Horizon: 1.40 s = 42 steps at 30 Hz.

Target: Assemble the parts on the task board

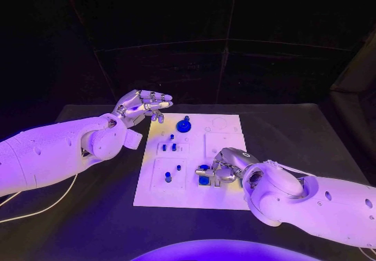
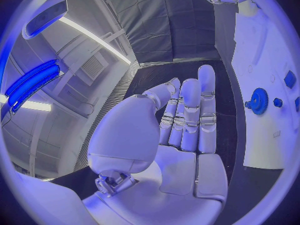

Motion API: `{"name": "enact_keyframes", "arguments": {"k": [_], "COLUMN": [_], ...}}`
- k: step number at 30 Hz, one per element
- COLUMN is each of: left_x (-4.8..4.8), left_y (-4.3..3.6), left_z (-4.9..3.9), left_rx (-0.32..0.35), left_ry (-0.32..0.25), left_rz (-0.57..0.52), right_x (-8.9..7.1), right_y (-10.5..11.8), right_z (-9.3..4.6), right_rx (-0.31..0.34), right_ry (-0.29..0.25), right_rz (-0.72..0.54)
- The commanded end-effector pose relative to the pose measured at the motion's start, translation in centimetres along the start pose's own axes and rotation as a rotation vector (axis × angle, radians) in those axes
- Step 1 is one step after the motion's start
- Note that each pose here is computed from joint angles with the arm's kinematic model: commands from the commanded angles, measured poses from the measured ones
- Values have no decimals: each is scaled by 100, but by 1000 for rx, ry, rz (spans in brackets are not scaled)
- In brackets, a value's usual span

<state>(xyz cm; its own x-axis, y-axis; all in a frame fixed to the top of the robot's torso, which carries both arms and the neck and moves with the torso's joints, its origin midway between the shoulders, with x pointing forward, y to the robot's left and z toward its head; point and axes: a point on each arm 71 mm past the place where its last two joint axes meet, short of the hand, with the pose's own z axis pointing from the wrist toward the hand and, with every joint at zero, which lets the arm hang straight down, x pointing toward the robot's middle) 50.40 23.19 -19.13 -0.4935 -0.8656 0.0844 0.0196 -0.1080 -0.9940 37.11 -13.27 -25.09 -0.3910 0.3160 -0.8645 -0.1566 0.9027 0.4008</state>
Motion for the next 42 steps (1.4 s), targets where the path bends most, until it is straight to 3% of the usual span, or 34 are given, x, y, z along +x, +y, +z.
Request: {"name": "enact_keyframes", "arguments": {"k": [1, 13, 26, 35, 39, 42], "left_x": [11, -5, -7, -20, -27, -29], "left_y": [-9, -4, 2, 3, 3, 3], "left_z": [7, 5, 3, -6, -10, -13], "left_rx": [3, 0, -5, -8, -10, -11], "left_ry": [10, 8, 6, 5, 4, 3], "left_rz": [-9, -8, -7, -7, -6, -6], "right_x": [-41, -42, 4, 54, 49, 19], "right_y": [8, 40, -90, -89, -98, -114], "right_z": [-35, -131, -29, -18, -32, -55], "right_rx": [-4, -56, 38, 29, 23, 15], "right_ry": [-40, -3, 48, 115, 119, 93], "right_rz": [-26, -14, -37, -37, -23, 5]}}
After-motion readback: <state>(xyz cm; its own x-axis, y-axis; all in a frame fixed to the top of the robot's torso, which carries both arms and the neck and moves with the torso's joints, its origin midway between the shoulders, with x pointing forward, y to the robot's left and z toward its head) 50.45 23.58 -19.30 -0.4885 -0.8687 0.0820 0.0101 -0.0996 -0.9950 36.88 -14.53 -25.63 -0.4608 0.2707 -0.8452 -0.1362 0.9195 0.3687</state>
